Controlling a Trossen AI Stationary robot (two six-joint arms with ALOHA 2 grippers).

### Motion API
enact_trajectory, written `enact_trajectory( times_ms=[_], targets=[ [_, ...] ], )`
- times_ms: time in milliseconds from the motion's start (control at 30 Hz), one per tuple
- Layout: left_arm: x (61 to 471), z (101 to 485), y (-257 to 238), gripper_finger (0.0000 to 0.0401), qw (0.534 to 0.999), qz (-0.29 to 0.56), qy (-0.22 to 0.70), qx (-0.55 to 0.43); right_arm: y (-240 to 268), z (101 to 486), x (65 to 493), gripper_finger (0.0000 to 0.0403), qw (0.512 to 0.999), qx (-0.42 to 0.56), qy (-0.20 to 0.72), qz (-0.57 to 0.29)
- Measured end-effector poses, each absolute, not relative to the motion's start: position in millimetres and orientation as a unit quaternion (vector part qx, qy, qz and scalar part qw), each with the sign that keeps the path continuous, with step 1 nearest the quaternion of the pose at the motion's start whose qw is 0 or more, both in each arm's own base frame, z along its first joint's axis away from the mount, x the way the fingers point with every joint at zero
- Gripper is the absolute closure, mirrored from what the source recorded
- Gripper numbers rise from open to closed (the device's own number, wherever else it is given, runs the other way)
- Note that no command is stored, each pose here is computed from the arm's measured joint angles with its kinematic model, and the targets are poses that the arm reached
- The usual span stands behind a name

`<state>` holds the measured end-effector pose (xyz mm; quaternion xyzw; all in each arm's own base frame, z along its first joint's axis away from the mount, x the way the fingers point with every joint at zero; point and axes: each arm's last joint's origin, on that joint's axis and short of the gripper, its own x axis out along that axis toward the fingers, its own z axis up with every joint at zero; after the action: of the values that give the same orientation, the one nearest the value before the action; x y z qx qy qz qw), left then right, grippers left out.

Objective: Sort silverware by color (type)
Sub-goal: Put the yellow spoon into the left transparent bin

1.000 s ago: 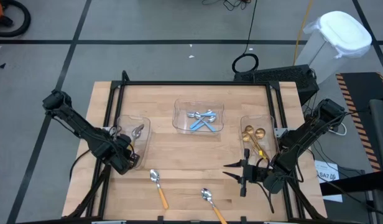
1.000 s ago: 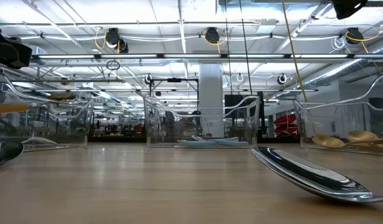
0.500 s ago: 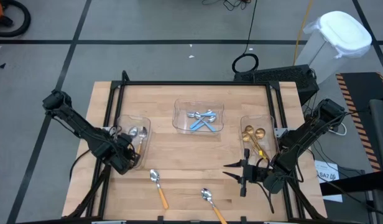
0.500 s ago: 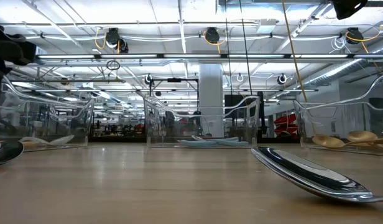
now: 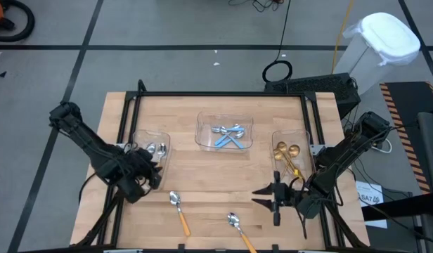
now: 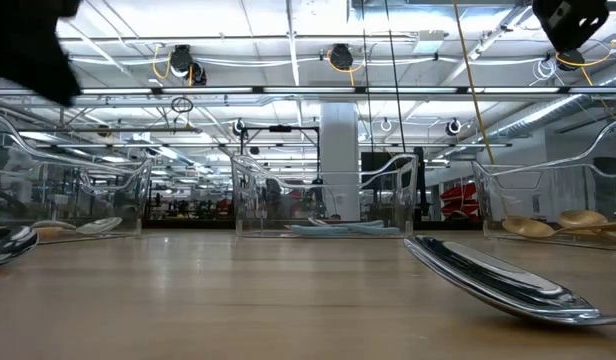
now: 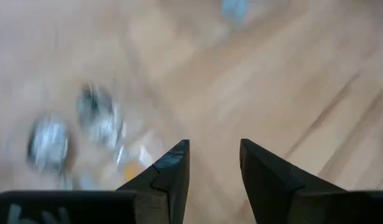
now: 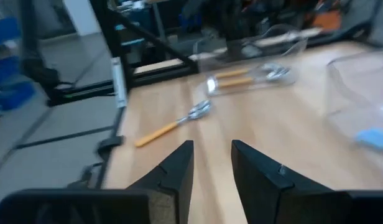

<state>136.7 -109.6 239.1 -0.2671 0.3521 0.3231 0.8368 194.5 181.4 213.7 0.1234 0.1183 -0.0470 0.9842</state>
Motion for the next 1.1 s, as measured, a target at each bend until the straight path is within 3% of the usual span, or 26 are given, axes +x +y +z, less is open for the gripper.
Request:
enact_trajectory(
  times_ms=[167, 333, 700, 1100],
  targets=[
    [138, 250, -120, 0.0261, 0.899, 0.296, 0.241, -0.215, 189, 206, 201, 0.0298, 0.980, 0.143, 0.135, -0.042],
    [151, 243, -139, 0.0261, 0.924, 0.269, 0.208, -0.173, 215, 209, 221, 0.0298, 0.977, 0.143, 0.156, -0.029],
    [189, 213, -185, 0.0261, 0.952, 0.207, 0.197, -0.106, 286, 217, 263, 0.0298, 0.928, 0.114, 0.341, -0.094],
    [192, 215, -196, 0.0261, 0.960, 0.180, 0.179, -0.117, 316, 169, 283, 0.0297, 0.880, 0.092, 0.450, -0.123]
  ],
)
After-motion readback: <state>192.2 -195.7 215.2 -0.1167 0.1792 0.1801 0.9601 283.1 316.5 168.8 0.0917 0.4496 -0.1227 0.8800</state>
